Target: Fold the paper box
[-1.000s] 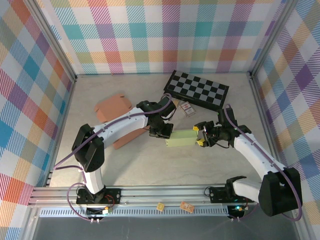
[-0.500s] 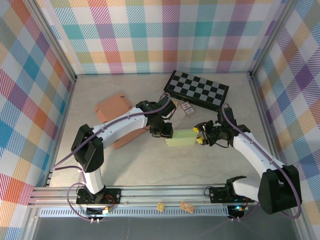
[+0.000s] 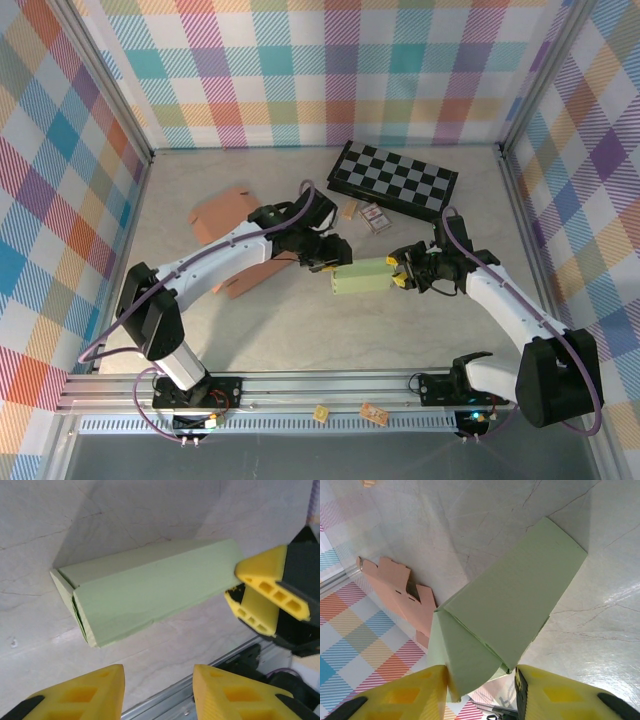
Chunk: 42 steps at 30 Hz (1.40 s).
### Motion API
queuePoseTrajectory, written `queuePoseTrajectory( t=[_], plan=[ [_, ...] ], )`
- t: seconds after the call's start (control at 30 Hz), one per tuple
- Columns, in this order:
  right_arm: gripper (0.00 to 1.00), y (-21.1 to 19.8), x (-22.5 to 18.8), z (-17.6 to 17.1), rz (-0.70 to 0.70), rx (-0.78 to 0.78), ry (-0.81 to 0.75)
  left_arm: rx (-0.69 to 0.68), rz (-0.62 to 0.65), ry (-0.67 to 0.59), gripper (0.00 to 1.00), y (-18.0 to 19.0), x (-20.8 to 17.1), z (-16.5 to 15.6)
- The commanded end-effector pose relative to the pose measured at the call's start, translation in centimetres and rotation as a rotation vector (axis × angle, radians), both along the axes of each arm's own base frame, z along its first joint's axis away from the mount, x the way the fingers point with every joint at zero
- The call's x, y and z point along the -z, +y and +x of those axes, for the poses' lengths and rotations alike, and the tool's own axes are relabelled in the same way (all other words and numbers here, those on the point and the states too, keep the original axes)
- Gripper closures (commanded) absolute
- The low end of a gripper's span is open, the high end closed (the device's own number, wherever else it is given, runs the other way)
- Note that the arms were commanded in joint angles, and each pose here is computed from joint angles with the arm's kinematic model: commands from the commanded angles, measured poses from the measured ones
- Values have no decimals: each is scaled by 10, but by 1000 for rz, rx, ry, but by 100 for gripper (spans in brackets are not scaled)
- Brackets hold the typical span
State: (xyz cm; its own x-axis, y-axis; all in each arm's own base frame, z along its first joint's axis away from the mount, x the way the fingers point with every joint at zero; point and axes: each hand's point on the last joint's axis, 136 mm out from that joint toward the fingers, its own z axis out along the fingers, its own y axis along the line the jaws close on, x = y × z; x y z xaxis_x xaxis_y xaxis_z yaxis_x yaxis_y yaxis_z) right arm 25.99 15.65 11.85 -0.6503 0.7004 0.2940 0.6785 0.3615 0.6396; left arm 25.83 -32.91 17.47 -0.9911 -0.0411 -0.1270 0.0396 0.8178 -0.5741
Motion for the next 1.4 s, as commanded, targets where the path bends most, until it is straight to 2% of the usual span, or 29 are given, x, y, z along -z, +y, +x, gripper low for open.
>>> queuePoseTrajectory(
  t=[0.0, 0.23, 0.5, 0.63, 0.77, 0.97, 1.37],
  plan=[
    [61, -6, 12, -3, -31, 4, 23, -86, -112, 71, 60, -7, -4, 6],
    [65, -7, 13, -4, -41, -1, 28, -158, -130, 150, 59, 0, 17, 4],
    [66, -8, 13, -5, -47, -4, 31, -239, -103, 143, 56, 23, 28, 8],
    [67, -7, 14, -5, -46, -5, 35, -262, -147, 152, 56, 18, 33, 14],
    [67, -8, 13, -6, -51, -6, 33, -262, -164, 163, 58, 12, 39, 18],
    [68, -9, 13, -6, -57, -9, 36, -251, -119, 163, 64, 20, 48, 13],
    [68, -9, 15, -8, -67, -15, 49, -234, -117, 208, 68, 19, 67, 5]
  ],
)
